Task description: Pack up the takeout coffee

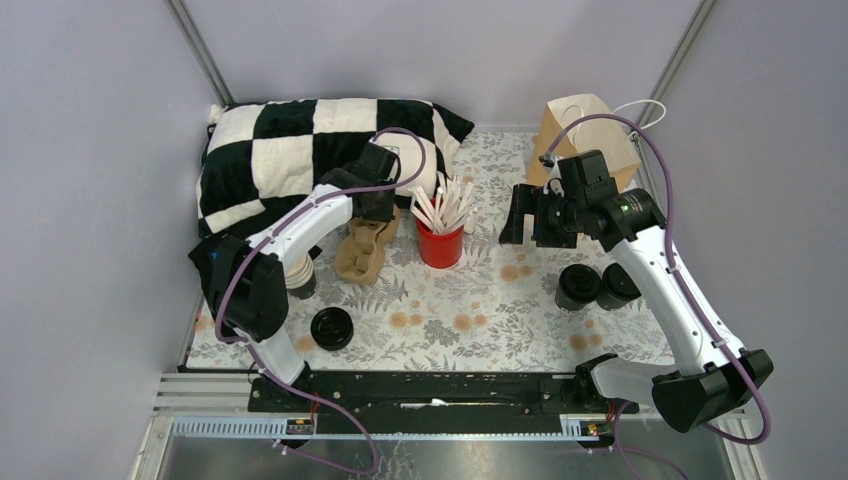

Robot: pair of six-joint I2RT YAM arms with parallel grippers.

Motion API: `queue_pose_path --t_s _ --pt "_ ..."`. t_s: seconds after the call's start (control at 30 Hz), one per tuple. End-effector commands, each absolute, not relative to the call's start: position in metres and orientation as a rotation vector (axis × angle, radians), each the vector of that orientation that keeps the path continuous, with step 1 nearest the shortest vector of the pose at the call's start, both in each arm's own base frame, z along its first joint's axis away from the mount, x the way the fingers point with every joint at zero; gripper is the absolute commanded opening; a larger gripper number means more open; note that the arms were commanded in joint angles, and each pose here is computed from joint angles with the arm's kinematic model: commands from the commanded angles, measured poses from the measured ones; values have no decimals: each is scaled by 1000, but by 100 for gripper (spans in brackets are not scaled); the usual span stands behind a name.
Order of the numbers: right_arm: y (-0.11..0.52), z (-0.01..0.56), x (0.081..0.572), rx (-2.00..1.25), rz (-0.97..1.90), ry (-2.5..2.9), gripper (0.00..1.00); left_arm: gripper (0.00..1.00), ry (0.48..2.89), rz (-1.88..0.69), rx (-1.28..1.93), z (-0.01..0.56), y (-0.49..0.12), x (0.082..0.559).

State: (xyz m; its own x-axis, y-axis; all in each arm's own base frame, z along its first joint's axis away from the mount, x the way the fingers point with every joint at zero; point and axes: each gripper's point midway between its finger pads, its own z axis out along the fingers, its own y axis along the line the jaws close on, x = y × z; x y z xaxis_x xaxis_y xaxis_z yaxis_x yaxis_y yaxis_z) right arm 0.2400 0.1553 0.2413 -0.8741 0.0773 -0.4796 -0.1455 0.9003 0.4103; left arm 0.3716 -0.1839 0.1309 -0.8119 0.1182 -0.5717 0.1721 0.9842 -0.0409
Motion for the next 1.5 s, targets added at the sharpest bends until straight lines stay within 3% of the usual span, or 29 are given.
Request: queue_pose_path --t_s 0.0,0.2,0.33,0.53,0.67,0.73,0.83,0.97,1.03,1.13,1.27,1.3,1.4,1.47 --pt "159 248 242 -54 636 2541 92 0 2389 -29 130 184 -179 379" --pt "161 247 244 -55 648 2543 92 0 2409 104 36 172 -166 369" --pt "158 250 245 -61 625 2538 92 0 2345 25 17 198 -170 369" --pt "162 248 244 -68 651 2549 92 0 2253 193 -1 217 -160 365" --pt "162 246 246 -65 645 2542 92 0 2301 283 59 175 -151 363" --pt "165 249 247 -73 665 2544 92 0 2313 343 42 183 -147 360" --pt "160 252 246 -71 633 2536 92 0 2221 206 40 220 -166 357" --pt "163 245 244 -67 658 2550 92 0 2313 305 125 172 -156 359" --pt "165 249 243 -72 675 2554 92 0 2272 331 97 199 -158 351" --pt "160 251 244 -67 638 2536 92 0 2140 165 52 242 -165 343" --pt "164 245 244 -67 667 2551 92 0 2299 302 68 178 -139 342" --pt "166 249 244 -72 679 2548 92 0 2264 376 49 192 -135 338" --pt "162 253 245 -75 656 2531 92 0 2138 247 35 239 -155 324" --pt "161 249 246 -70 647 2533 93 0 2172 237 24 210 -150 329"
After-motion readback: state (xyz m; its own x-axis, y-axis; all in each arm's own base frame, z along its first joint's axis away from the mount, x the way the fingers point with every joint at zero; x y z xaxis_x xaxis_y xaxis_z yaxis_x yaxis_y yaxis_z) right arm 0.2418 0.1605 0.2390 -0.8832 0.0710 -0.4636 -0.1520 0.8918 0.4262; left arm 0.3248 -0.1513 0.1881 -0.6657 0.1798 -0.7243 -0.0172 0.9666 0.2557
